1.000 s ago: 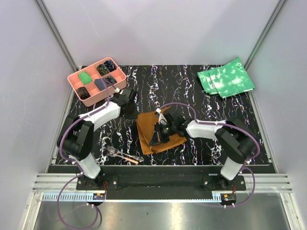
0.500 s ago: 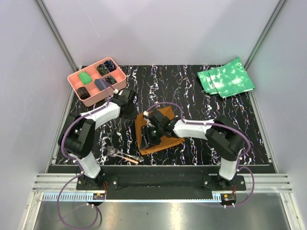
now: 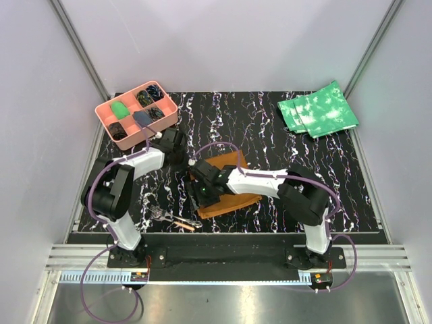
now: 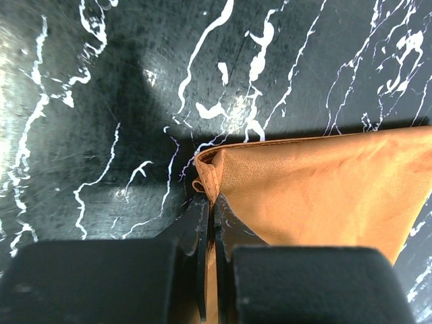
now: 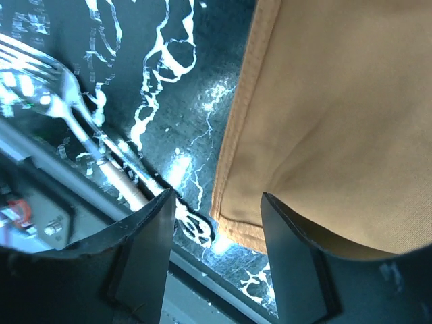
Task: Fold the napkin into a case and place the utensils inside
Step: Pick up the lower triangle-folded napkin from the center of the board.
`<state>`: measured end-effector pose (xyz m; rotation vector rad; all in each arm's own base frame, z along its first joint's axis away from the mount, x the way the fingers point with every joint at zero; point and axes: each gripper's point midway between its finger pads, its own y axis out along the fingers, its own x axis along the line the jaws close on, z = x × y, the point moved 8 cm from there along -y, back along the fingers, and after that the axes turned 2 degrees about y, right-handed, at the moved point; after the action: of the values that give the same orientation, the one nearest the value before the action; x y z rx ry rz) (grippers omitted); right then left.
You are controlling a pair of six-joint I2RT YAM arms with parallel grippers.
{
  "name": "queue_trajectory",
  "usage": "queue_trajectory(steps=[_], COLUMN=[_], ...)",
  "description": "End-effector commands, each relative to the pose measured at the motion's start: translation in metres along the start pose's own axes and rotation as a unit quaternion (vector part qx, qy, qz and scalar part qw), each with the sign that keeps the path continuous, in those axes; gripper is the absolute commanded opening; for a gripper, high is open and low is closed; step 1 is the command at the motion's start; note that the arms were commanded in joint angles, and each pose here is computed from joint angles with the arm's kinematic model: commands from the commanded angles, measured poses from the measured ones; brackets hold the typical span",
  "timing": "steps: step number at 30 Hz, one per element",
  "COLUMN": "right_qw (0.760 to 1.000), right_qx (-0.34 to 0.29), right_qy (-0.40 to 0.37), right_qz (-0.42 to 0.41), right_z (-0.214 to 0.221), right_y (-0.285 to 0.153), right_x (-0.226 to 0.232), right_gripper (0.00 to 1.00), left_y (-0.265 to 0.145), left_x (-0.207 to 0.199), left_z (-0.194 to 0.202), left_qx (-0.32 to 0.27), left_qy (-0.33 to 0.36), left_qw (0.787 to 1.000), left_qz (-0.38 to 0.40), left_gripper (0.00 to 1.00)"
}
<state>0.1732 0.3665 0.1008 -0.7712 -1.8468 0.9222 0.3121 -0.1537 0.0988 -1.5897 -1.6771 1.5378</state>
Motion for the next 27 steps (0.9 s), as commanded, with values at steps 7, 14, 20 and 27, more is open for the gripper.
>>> queue_trajectory(steps=[7,14,20,27], right_qw=[0.983,0.976,0.960,0.951], right_qx=[0.007,0.026,0.050,0.031], right_qy=[-0.060,-0.075,-0.074,-0.085], right_qz=[0.175,0.204,0.264,0.297], right_z=[0.013,0.026,0.046,0.042], right_y=[0.007,0.015,0.033,0.032], right_x=[-0.004,-0.008,-0.028,-0.032], right_gripper=[0.63,0.54,0.42,0.20], left_y=[0.007,0.010,0.012,0.013], left_x=[0.004,0.007,0.008,0.009], left_z=[-0.002,-0.001,-0.001,-0.001], left_qx=[0.014,0.015,0.023,0.024], left_qy=[-0.033,-0.037,-0.042,-0.045], left_qw=[0.998,0.998,0.998,0.997], left_qz=[0.042,0.046,0.049,0.053], left_gripper=[0.00,0.00,0.00,0.00])
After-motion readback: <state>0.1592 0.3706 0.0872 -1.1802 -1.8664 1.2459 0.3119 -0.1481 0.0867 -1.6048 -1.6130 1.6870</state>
